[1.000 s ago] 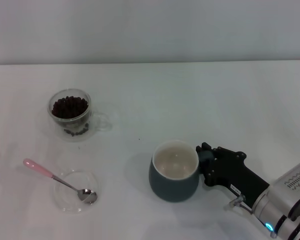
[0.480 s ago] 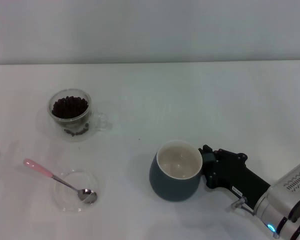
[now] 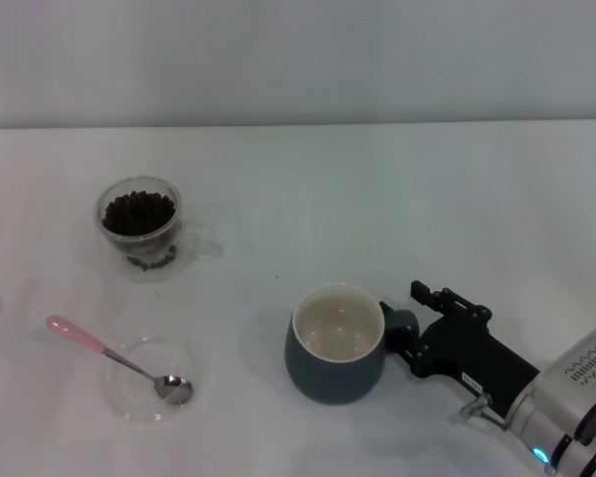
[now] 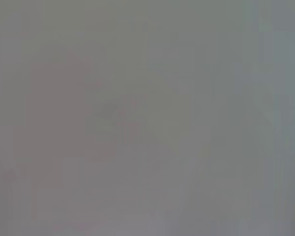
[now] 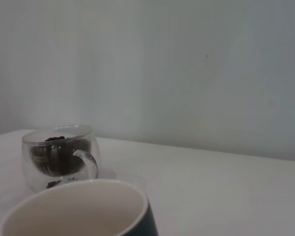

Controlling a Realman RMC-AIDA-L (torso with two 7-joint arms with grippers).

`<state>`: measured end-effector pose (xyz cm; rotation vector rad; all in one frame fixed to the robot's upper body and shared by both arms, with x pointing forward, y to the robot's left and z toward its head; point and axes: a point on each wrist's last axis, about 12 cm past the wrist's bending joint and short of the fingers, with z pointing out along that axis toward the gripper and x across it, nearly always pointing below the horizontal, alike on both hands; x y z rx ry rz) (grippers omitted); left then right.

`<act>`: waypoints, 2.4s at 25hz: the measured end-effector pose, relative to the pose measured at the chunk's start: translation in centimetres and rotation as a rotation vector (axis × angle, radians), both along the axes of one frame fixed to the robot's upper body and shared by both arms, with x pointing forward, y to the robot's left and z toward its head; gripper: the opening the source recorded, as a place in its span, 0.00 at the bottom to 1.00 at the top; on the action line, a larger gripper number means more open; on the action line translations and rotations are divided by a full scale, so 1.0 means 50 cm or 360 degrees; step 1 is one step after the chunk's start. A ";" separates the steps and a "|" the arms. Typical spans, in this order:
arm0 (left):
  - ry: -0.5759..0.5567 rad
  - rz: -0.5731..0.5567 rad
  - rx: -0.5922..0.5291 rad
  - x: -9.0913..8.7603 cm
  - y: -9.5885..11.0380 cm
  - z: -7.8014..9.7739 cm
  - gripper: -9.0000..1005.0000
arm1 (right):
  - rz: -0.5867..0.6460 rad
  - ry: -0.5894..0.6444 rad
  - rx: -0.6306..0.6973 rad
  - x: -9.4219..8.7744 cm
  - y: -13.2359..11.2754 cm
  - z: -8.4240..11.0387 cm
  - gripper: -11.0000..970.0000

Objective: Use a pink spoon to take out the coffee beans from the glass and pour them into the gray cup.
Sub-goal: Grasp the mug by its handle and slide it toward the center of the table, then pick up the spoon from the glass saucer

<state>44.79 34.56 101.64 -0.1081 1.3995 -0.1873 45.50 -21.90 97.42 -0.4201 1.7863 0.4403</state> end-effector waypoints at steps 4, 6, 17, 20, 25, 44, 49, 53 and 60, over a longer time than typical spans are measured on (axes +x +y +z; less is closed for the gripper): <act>-0.0026 -0.0004 -0.0004 -0.002 -0.002 0.003 0.89 | -0.0003 0.0003 -0.0001 -0.002 -0.002 -0.001 0.51; -0.0030 -0.0004 -0.0004 -0.003 -0.002 0.003 0.89 | -0.0007 0.0005 -0.0002 -0.003 -0.003 -0.001 0.58; -0.0035 -0.0009 -0.0006 0.000 -0.004 0.004 0.89 | -0.0040 -0.0021 0.0027 -0.032 -0.022 -0.004 0.73; -0.0029 -0.0007 -0.0006 0.000 -0.003 0.004 0.89 | -0.0029 -0.0020 0.0030 -0.042 -0.023 -0.006 0.73; -0.0026 -0.0007 -0.0006 0.000 -0.003 0.003 0.89 | -0.0020 -0.0041 0.0054 -0.055 -0.024 -0.004 0.73; -0.0035 -0.0026 -0.0013 0.013 -0.011 0.006 0.89 | 0.0105 0.0080 0.0306 -0.104 -0.122 -0.001 0.72; -0.0040 -0.0026 -0.0038 0.018 -0.017 0.007 0.89 | 0.0117 0.0056 0.0343 -0.118 -0.158 0.010 0.72; -0.0037 -0.0023 -0.0054 0.018 -0.020 0.006 0.89 | -0.0017 -0.0048 0.0329 -0.110 -0.196 0.024 0.72; -0.0001 -0.0039 -0.0192 0.011 -0.022 -0.001 0.89 | -0.0573 -0.0464 0.0208 -0.064 -0.283 0.071 0.72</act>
